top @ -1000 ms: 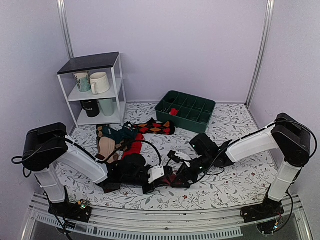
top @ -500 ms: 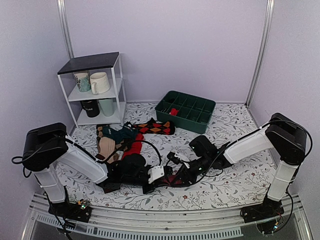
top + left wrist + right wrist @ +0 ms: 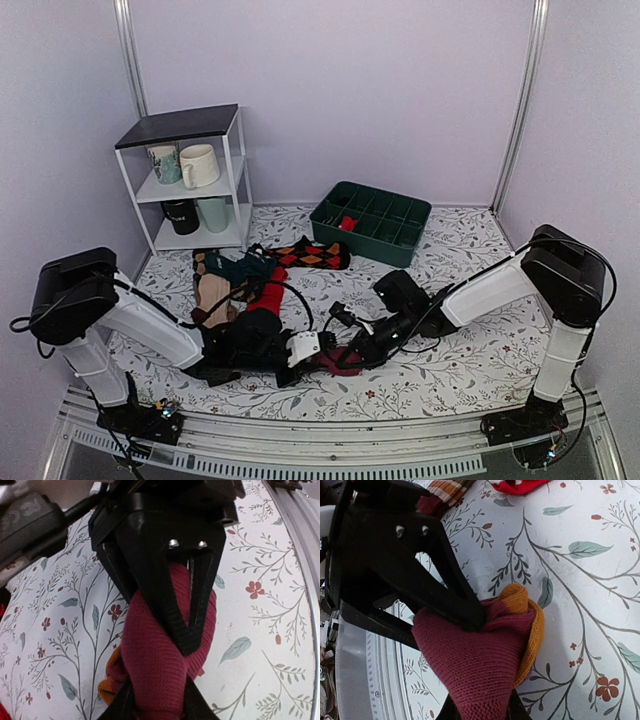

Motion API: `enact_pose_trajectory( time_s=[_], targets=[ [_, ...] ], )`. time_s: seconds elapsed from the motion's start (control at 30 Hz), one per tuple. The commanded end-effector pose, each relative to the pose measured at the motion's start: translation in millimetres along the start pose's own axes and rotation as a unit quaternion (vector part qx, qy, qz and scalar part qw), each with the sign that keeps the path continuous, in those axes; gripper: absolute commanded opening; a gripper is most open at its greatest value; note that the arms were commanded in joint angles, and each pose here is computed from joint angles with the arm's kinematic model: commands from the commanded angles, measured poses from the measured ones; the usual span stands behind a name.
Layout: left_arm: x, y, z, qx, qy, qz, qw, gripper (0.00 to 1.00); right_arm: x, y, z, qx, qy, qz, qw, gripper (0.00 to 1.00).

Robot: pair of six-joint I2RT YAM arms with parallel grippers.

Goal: Roll the socks
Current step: Pick up the pair of socks from the center of the board, then move the storage box to the center of the board.

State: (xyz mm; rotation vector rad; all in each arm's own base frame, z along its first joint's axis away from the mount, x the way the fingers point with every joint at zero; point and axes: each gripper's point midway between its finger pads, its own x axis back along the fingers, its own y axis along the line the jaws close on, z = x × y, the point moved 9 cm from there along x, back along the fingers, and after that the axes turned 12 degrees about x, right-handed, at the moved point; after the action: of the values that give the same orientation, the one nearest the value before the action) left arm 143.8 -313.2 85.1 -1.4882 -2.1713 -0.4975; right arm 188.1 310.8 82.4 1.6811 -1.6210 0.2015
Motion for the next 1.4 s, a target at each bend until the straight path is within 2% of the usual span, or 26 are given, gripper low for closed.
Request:
enact_pose_trajectory(
  time_s=[0.0,0.07,0.27,0.5,0.63,0.83,0.97,1.1,1.37],
  targets=[
    [31.6,11.3,8.7,-0.013,0.013,-0.078,0.997,0.33,-3.5,-10.5,25.4,-0.055,0.050,0.038,0.997,0.00],
    [49.0,15.3,-1.3,-0.021,-0.027,-0.104,0.994,0.47,3.7,-12.0,18.3,-0.056,0.035,0.042,0.997,0.00],
    [71.4,21.1,-4.1,-0.022,-0.054,-0.149,0.987,0.61,29.8,-15.6,-12.1,-0.045,-0.020,0.065,0.997,0.00],
    [95.9,29.3,-3.0,-0.003,-0.112,-0.200,0.973,0.85,95.9,-23.5,-59.9,-0.041,-0.098,0.153,0.983,0.00],
    [100.7,37.0,-7.0,-0.004,-0.126,-0.209,0.970,0.88,137.5,-37.3,-81.3,-0.048,-0.123,0.206,0.970,0.00],
    [103.1,58.2,-17.2,0.016,-0.142,-0.267,0.953,0.85,196.4,-67.3,-115.6,-0.060,-0.148,0.307,0.938,0.00],
    [100.2,64.4,-26.5,0.023,-0.146,-0.251,0.956,0.99,233.0,-93.2,-130.7,-0.092,-0.154,0.410,0.895,0.00],
    [98.4,71.7,-34.1,0.024,-0.156,-0.241,0.958,1.00,236.9,-115.1,-140.5,-0.136,-0.168,0.457,0.863,0.00],
    [82.6,71.9,-28.7,0.019,-0.128,-0.205,0.970,0.99,215.3,-160.7,-144.9,-0.239,-0.205,0.464,0.828,0.00]
  ],
)
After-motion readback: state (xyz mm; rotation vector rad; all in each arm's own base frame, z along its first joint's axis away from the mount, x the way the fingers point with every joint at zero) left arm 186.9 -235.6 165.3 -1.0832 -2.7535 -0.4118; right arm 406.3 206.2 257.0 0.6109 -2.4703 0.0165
